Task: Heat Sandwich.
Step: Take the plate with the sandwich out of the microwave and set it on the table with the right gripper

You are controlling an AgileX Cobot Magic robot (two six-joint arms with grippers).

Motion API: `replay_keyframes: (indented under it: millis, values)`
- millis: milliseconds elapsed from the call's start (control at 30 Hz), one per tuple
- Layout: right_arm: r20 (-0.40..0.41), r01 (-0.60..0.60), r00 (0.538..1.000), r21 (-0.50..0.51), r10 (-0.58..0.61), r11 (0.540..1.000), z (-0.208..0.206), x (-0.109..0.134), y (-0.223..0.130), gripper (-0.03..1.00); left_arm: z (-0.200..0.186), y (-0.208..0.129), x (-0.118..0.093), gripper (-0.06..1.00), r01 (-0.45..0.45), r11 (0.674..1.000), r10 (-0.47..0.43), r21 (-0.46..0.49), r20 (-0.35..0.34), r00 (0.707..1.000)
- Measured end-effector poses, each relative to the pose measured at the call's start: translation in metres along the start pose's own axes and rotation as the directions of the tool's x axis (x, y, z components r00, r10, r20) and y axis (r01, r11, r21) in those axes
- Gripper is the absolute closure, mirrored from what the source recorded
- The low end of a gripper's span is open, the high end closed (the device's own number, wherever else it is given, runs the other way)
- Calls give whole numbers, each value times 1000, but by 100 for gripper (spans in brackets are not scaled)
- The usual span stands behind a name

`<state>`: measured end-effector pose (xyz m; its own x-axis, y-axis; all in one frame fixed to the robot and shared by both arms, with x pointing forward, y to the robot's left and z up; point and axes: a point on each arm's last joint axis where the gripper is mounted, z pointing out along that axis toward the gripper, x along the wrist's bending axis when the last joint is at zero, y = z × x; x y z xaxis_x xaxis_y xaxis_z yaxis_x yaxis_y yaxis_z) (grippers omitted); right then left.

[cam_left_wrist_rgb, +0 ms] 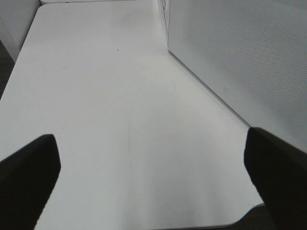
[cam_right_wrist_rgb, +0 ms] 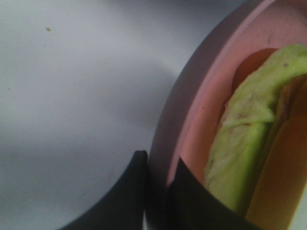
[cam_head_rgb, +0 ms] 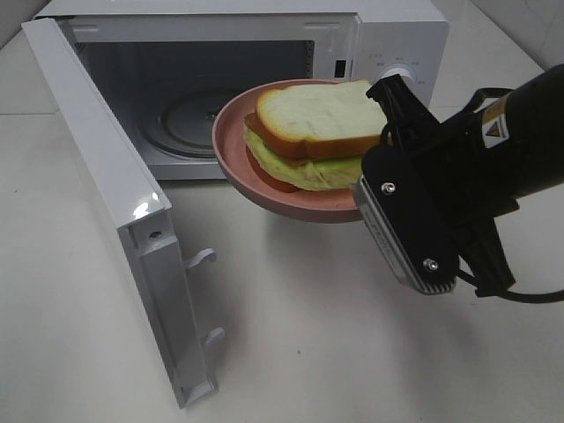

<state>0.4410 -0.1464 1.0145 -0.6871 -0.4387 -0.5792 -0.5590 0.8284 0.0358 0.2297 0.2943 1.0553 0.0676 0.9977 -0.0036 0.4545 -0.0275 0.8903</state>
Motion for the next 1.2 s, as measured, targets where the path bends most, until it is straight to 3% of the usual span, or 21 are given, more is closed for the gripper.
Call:
replay_keyframes:
  millis: [800, 1200]
  values:
    - [9, -53, 999, 54, 53, 997, -53, 48, -8, 88, 0, 0, 0, -5, 0, 1000, 0, 0, 0, 1000]
    - [35, -226, 974, 204, 224, 952, -65, 59, -22, 88, 0, 0, 0, -5, 0, 1000, 0, 0, 0, 1000]
